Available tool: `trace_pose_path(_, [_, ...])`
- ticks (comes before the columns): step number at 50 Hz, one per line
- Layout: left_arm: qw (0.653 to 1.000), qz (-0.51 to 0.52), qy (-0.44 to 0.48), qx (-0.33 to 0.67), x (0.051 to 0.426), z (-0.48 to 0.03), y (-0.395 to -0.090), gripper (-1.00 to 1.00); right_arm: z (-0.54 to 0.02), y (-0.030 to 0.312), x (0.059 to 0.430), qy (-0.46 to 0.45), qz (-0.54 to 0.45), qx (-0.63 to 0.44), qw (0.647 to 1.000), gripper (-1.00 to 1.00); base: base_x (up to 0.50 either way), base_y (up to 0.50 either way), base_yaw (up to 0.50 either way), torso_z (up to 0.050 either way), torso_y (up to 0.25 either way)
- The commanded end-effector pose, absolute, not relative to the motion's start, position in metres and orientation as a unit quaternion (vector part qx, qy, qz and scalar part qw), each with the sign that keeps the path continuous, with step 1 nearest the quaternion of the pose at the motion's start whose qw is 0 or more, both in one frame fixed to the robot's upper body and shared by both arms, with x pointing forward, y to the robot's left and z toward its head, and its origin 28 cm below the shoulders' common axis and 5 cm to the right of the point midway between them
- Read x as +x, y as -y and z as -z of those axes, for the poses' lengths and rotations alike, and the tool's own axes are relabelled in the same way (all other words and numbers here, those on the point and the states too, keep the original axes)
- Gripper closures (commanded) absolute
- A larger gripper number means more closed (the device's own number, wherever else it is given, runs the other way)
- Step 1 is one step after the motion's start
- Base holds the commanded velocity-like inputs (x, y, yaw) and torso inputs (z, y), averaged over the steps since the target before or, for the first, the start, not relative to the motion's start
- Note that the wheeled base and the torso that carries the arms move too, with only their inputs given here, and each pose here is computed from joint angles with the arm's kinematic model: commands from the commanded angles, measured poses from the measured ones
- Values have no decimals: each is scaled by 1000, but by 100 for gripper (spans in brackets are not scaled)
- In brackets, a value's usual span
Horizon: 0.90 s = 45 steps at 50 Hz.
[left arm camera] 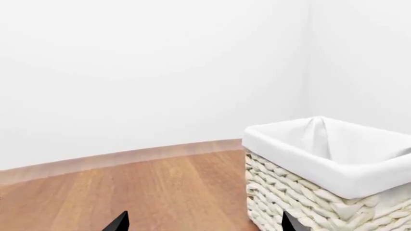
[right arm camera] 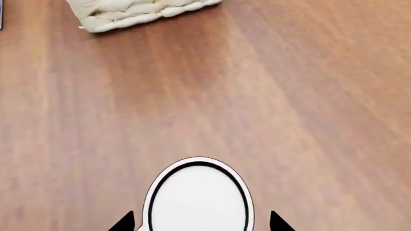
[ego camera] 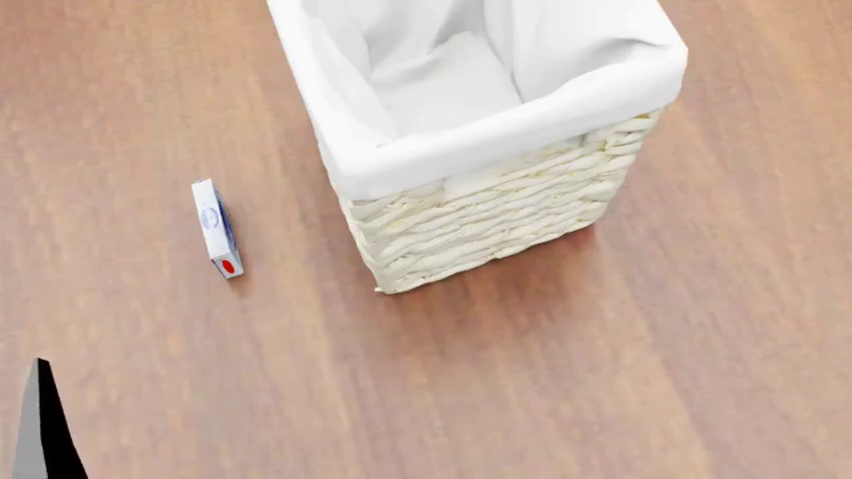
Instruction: Pick up the alphabet soup and the cream cheese box, and put them in the basket.
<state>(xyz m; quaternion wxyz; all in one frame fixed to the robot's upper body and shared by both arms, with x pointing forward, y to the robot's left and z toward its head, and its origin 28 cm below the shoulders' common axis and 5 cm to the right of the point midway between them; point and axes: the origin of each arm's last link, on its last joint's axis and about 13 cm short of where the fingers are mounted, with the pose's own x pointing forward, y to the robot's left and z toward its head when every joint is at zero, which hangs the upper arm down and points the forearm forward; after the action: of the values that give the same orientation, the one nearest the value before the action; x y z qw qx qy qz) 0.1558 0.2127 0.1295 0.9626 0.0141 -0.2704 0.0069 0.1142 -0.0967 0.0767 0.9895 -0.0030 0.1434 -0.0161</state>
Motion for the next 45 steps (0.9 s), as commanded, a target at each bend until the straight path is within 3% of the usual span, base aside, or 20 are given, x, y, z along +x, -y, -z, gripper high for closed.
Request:
trace_pose_path(1, [962,-8,271,16,156,-129,-213,-100,-71,97,117,-151,16,-4,988,-100,0,0,0,0,0])
trace_pose_path(28, [962,-17,271,20,154,-130,-215,-100,-55,96,121,-166,10,-4,986,-100,0,0,0,0,0])
trace_pose_path(29, [962,-17,271,19,154,-129,-214,-100,-54,95,121,-166,10,-5,986,100,0,0,0,0,0])
trace_pose_path(45, [962,-20,270,22,153,-129,-215,-100,-52,95,120,-166,7,-11,986,100,2,-1,1,0,0])
